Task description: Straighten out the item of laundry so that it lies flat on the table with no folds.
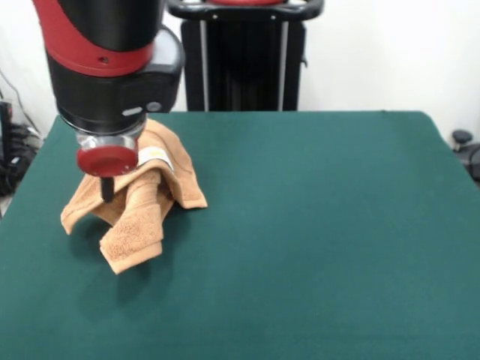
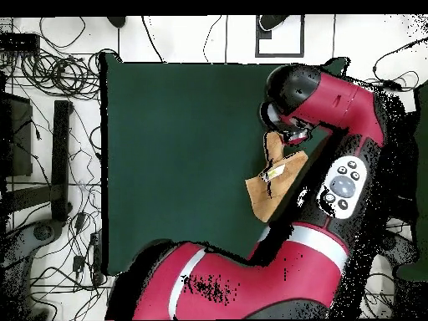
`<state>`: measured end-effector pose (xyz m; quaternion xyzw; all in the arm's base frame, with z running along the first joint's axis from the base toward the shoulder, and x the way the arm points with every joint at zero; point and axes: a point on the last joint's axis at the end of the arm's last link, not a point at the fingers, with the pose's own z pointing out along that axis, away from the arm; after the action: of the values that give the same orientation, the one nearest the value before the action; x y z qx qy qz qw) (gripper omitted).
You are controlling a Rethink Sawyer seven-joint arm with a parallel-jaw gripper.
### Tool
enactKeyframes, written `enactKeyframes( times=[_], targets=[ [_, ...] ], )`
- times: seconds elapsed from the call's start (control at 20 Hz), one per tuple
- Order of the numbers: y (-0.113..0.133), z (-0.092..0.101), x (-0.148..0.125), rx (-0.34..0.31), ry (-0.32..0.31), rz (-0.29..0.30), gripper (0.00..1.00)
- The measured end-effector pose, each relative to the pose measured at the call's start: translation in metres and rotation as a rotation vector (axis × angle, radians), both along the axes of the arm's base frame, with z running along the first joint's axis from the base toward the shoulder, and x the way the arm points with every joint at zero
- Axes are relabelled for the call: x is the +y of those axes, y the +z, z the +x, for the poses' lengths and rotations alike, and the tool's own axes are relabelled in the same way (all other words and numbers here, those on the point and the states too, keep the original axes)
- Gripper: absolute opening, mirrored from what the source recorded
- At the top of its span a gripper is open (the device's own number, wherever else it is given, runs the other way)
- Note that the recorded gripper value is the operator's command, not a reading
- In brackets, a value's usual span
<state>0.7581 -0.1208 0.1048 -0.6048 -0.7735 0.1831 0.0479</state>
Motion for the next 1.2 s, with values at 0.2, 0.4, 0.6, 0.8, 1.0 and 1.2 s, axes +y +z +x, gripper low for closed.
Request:
enactKeyframes(
  times=[0.2,0.4,0.6,0.8,1.0,1.2],
  targets=[
    [0.003,0.004,0.013,-0.014,-0.017,0.004,1.0],
    [0.005,0.007,0.023,-0.027,-0.031,0.003,1.0],
    [0.005,0.01,0.03,-0.041,-0.036,-0.001,1.0],
    [0.006,0.008,0.021,-0.038,-0.042,-0.006,1.0],
    [0.011,0.001,0.007,-0.032,-0.057,-0.017,1.0],
    [0.021,-0.008,0.0,-0.028,-0.08,-0.015,1.0]
  ],
)
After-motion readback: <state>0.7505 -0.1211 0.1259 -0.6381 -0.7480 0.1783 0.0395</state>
